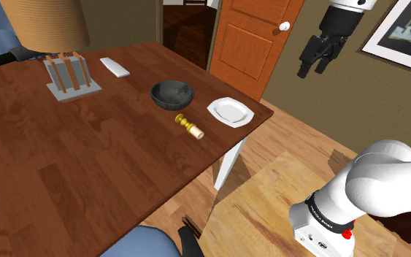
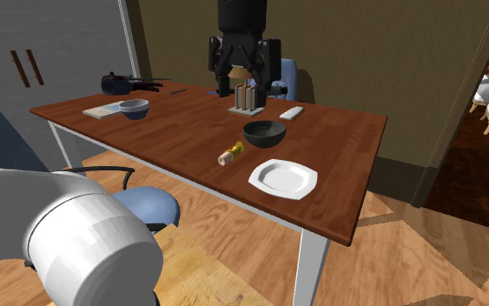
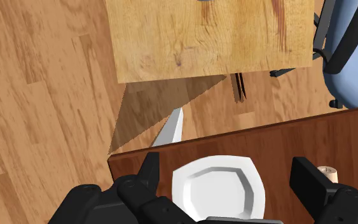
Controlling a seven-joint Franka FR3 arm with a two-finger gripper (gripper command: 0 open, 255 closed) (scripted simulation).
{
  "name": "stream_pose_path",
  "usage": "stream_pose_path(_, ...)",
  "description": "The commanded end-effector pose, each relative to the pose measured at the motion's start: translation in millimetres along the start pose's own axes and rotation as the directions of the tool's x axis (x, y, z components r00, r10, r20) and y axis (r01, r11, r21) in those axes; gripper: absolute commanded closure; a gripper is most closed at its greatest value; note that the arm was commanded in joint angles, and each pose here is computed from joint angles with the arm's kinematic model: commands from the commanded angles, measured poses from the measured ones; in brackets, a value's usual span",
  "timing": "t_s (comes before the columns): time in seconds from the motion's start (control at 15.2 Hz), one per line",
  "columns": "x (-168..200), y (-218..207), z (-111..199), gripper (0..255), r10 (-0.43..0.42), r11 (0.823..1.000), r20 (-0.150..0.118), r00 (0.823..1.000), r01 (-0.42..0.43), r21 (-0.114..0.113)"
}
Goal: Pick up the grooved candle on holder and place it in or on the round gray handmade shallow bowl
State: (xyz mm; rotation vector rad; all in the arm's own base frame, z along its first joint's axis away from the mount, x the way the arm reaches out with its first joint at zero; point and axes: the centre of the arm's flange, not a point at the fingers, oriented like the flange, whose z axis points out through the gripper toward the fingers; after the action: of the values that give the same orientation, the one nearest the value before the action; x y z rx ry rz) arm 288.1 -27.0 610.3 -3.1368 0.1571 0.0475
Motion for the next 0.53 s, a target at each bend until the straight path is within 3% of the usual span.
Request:
stream_pose_path(0.0, 0.0, 0.0, 0.0, 0, 0.0, 1.0, 0.0, 1.0, 0.0, 0.0)
stream_pose_path(0.46, 35.4, -68.6, 53.9, 0, -0.018, 0.999, -0.041, 0.999, 0.016, -0.04)
